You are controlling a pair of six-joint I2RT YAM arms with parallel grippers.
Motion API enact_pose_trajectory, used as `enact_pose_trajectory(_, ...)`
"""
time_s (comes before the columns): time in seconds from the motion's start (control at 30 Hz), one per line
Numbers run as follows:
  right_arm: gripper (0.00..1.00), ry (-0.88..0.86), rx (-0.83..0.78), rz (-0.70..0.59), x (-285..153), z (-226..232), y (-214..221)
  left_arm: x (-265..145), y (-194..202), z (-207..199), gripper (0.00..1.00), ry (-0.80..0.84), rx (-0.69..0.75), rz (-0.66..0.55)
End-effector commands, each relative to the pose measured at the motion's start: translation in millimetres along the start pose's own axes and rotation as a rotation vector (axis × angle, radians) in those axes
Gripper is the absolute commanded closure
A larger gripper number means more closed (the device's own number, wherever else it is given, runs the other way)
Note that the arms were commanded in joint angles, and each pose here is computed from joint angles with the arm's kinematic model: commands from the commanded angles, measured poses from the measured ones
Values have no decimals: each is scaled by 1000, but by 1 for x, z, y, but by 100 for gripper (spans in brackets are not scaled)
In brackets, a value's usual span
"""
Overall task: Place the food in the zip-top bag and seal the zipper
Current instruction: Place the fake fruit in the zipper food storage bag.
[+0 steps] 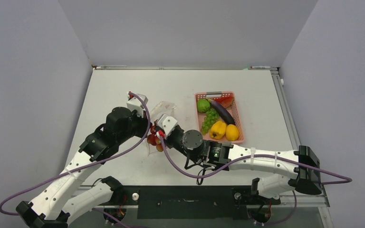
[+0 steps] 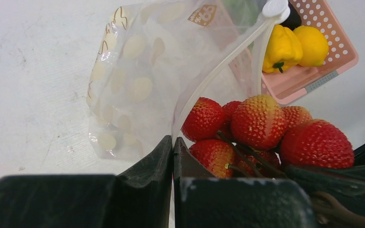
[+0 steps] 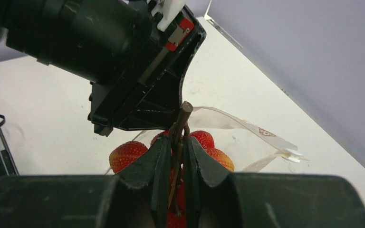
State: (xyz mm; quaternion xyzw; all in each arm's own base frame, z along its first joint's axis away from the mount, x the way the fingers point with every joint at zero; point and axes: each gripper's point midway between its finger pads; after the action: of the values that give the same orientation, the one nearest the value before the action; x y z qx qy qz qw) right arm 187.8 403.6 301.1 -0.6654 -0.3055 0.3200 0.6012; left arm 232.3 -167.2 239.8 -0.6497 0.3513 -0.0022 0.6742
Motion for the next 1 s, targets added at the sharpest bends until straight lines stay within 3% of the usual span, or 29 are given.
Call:
enact_pose_trajectory(0.0,95,115,-17,-23,3,-14,-24,-2,-22,-6,100,33,-17,-86)
enact_pose_trajectory(0.53,95,305,116,18,26,-23,-9,0,-22,-10,100,64,-19,-83)
enact_pose_trajectory(0.73,95,464,234,41,33,-42,-3,-1,-23,-14,100,89,-20,-86)
enact_pose_trajectory(0.97,95,581,482,49,33,-72,7,0,-22,-11,100,76,-27,-84)
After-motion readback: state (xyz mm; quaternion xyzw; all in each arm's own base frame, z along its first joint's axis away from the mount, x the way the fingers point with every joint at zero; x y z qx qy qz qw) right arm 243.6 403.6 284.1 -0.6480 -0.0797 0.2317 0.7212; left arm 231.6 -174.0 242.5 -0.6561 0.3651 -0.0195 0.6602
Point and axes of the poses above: each gripper's point midway between its finger pads, its own x axis out along the fingers, its own z axis along the line the jaws close on, y = z × x, and after that the axes turned 8 degrees about x, right-handed
